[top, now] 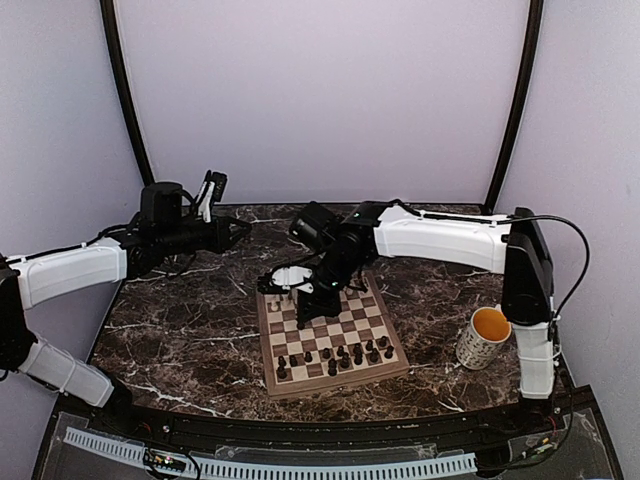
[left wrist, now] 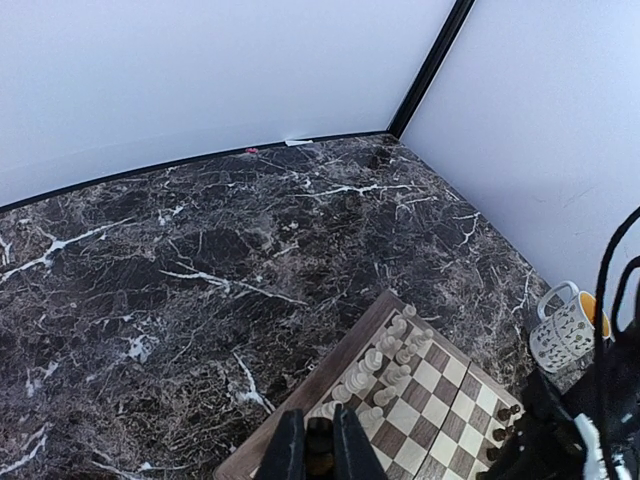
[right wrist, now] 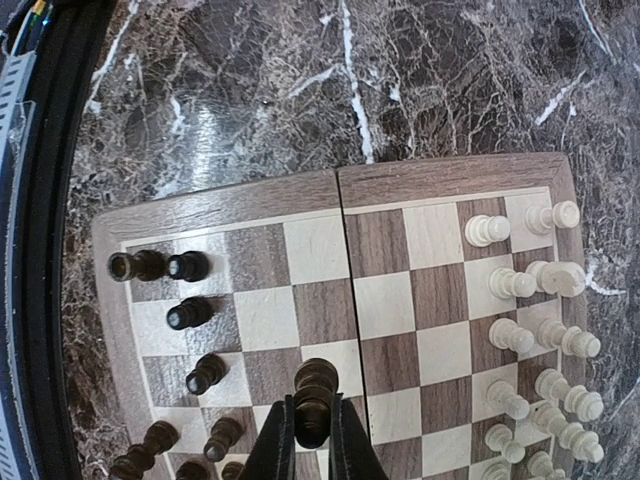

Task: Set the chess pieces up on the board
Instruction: Place the bishop on f8.

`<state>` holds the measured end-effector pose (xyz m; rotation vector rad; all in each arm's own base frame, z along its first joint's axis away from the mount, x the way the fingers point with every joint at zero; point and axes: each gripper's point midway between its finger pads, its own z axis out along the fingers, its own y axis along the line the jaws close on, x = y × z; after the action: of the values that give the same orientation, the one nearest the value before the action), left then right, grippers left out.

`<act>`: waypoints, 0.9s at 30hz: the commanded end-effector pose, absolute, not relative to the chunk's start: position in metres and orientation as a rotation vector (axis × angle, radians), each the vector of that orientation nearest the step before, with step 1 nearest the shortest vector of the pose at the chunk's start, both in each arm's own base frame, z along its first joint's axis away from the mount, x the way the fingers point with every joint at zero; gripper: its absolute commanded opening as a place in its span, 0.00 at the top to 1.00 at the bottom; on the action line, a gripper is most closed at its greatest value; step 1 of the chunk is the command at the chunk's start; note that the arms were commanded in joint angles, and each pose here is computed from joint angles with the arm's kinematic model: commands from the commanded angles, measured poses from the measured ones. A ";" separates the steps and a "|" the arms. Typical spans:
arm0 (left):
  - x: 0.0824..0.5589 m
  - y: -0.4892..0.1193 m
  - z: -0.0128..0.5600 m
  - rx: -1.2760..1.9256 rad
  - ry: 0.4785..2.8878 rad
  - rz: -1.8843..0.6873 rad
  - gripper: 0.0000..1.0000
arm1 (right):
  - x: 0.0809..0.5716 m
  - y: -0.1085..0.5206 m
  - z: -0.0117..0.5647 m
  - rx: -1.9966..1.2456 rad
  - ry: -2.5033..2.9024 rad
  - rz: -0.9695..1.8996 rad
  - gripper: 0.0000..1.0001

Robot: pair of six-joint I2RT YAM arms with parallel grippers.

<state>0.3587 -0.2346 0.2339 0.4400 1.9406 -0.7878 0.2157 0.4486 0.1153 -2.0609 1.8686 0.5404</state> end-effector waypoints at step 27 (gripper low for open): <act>0.361 -0.238 0.237 0.452 1.933 -0.829 1.00 | 0.127 0.428 0.085 -2.341 1.753 0.438 0.96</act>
<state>0.3592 -0.2372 0.2245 0.4517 1.9652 -0.8109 0.1241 0.4239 0.0903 -2.3489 1.7504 0.4703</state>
